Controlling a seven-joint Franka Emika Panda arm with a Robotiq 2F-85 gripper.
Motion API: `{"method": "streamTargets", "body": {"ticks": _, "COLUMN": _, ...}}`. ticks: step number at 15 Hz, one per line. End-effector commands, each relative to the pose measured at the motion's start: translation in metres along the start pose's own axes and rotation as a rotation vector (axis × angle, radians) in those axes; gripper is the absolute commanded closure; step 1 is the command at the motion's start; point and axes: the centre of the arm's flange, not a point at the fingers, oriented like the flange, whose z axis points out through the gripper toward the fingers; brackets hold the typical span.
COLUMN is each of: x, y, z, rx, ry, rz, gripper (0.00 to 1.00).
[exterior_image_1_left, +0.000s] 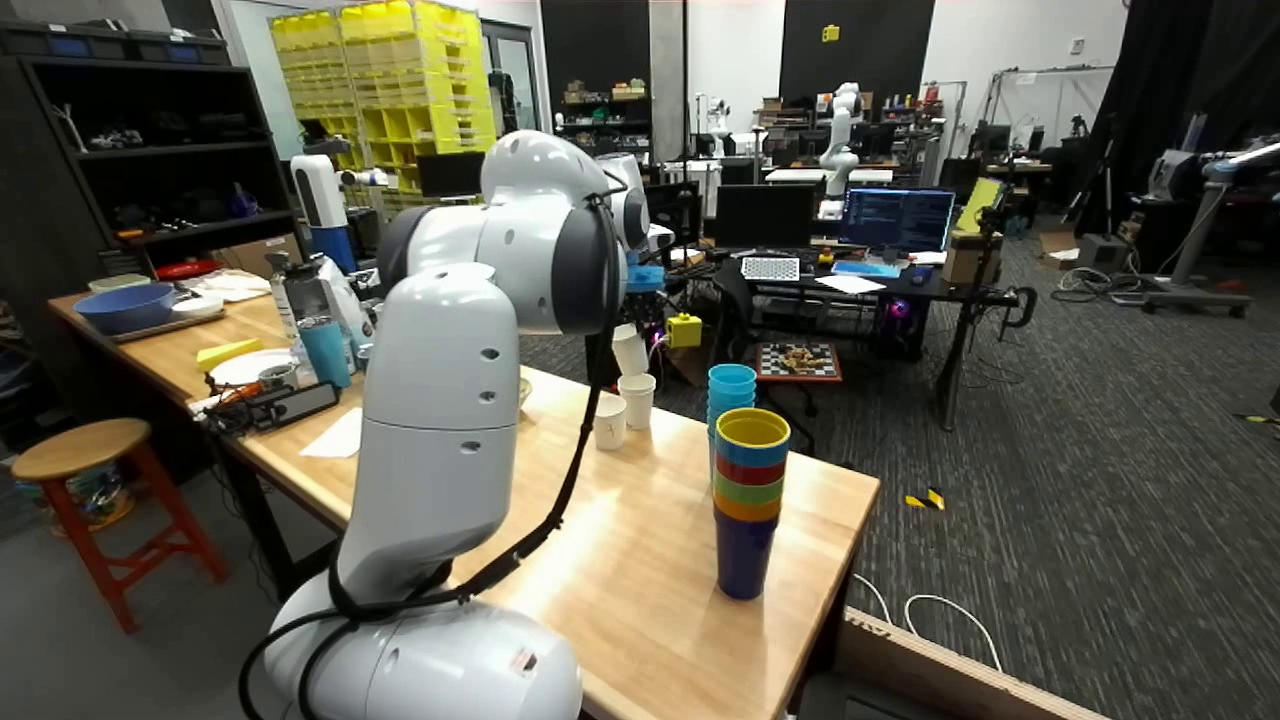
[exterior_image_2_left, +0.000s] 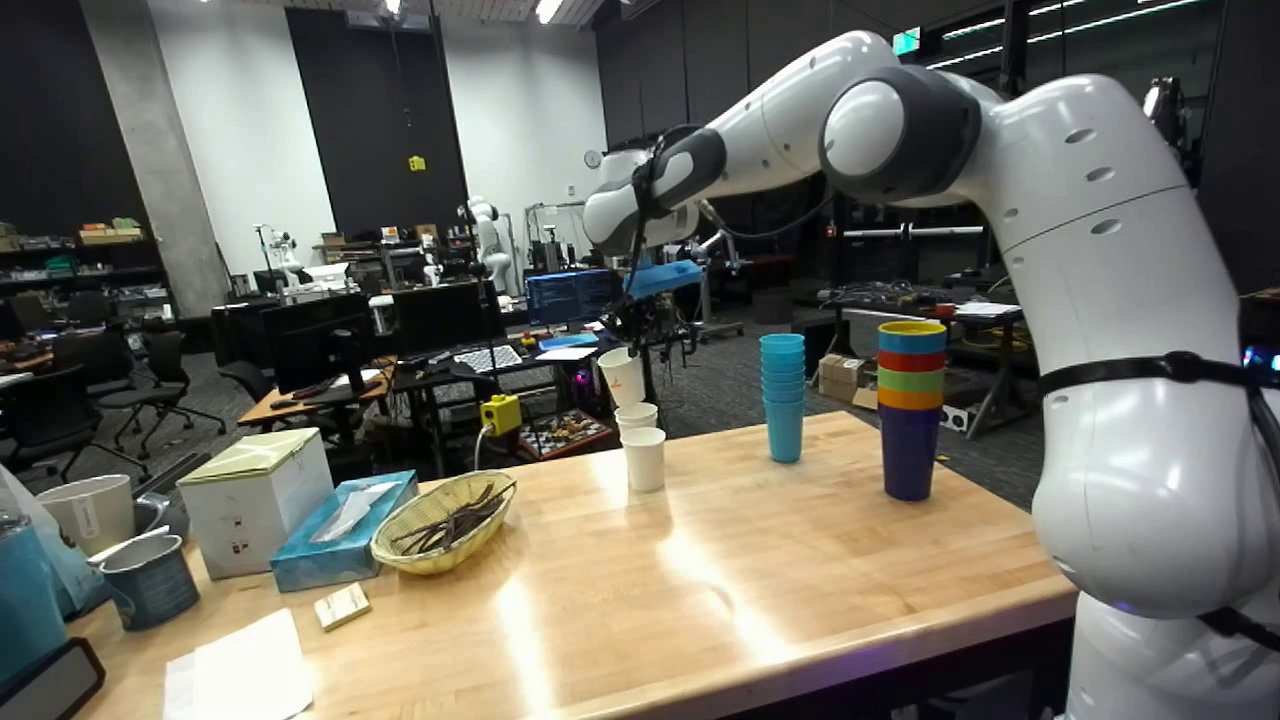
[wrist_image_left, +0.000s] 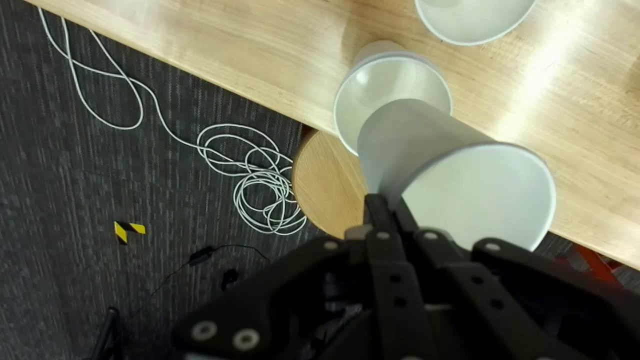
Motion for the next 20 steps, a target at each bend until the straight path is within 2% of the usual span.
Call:
{"method": "streamTargets", "body": {"ticks": 1, "x": -0.001, "y": 0.014, "z": 0.0, "rx": 0.021, "ry": 0.002, "rz": 0.023, "gripper": 0.99}}
{"method": "streamTargets", "body": {"ticks": 14, "x": -0.008, "y": 0.014, "z": 0.033, "rx": 0.058, "ry": -0.036, "rz": 0.037, "gripper": 0.99}}
{"method": "streamTargets", "body": {"ticks": 15, "x": -0.01, "y": 0.013, "z": 0.036, "rx": 0.059, "ry": -0.04, "rz": 0.038, "gripper": 0.72}}
{"method": "streamTargets", "body": {"ticks": 16, "x": -0.012, "y": 0.013, "z": 0.038, "rx": 0.061, "ry": -0.044, "rz": 0.037, "gripper": 0.71}}
{"method": "streamTargets", "body": {"ticks": 20, "x": -0.018, "y": 0.014, "z": 0.036, "rx": 0.06, "ry": -0.047, "rz": 0.026, "gripper": 0.48}}
